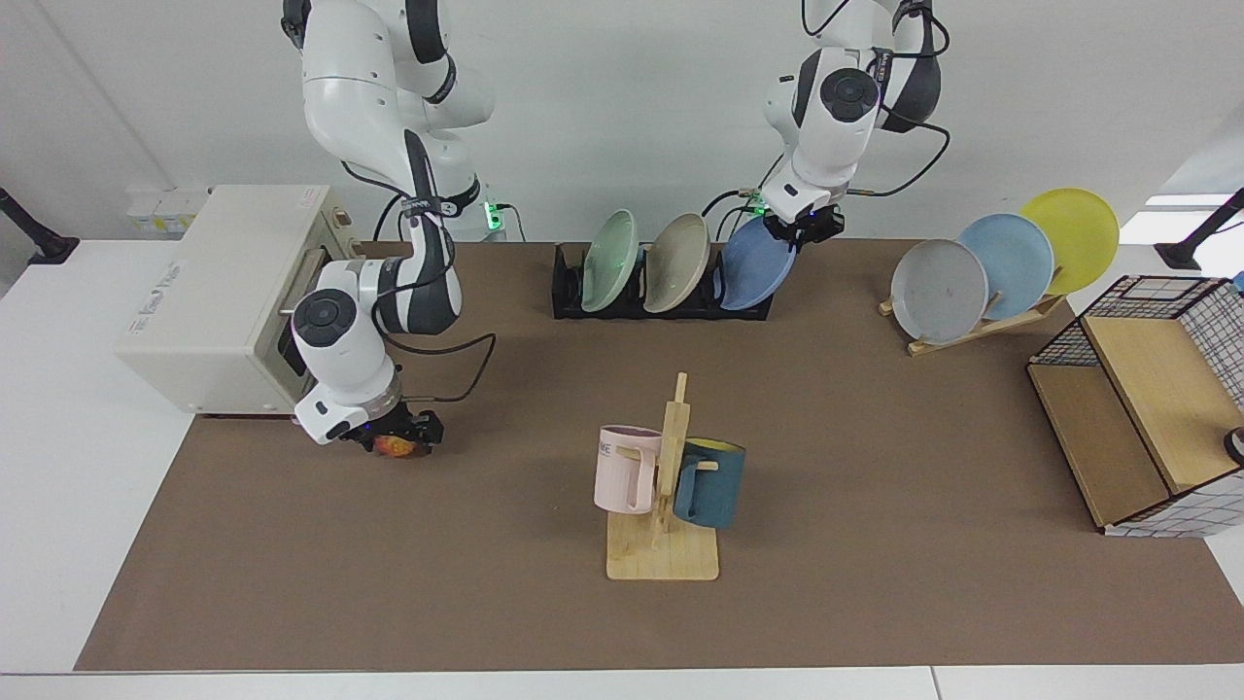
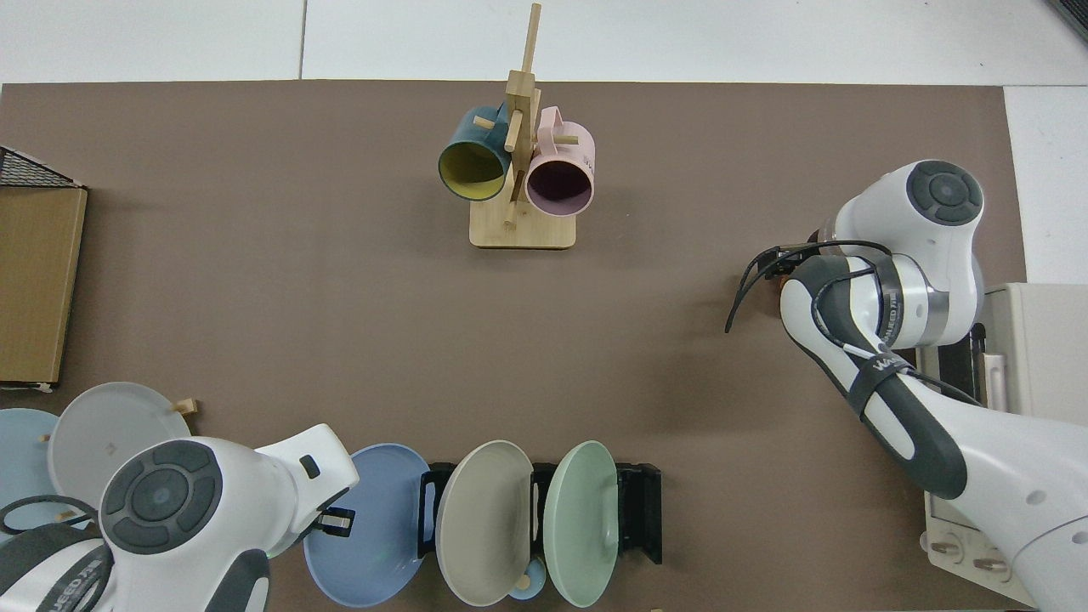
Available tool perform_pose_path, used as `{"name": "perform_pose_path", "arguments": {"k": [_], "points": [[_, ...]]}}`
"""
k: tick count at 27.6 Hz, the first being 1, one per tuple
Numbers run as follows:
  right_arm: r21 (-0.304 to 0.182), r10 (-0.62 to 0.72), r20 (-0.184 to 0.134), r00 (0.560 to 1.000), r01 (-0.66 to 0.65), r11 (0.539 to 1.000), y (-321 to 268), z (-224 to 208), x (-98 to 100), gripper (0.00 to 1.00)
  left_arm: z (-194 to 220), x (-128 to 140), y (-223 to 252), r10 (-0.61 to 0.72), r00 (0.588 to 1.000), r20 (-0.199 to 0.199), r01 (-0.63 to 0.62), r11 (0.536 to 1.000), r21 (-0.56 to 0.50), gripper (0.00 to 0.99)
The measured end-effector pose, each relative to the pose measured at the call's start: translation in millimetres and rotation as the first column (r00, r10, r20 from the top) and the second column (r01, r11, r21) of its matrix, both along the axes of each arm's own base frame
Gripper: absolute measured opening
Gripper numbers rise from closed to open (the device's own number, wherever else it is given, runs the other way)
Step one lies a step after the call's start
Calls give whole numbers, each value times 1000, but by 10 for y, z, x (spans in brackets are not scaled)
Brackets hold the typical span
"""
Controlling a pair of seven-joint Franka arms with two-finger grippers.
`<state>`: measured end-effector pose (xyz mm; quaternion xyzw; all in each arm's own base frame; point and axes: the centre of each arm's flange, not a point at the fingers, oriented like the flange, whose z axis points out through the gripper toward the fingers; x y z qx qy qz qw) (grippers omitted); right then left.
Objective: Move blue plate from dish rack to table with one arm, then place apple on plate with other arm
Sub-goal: 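Grasp the blue plate in the rack and lift it out with the left gripper, then carry the blue plate to the table middle and lower it with the left gripper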
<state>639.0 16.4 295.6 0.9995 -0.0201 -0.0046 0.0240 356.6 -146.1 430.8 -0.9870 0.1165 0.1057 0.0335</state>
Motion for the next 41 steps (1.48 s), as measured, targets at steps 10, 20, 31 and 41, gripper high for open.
{"name": "perform_pose_path", "arguments": {"k": [10,20,31,41], "points": [[-2,4,-24,1000,-4,1000,15,-19,-75,775,185,93,60,3,999,49,-4,1000,17,75],[-2,4,-30,1000,-4,1000,20,22,-82,775,764,400,349,92,984,154,-92,996,-13,75],[1,6,0,1000,-6,1000,45,399,16,775,1051,862,752,169,963,210,-148,983,-112,75],[10,24,30,999,-24,1000,187,1058,-10,775,497,1574,789,240,958,157,-183,932,-312,75]]}}
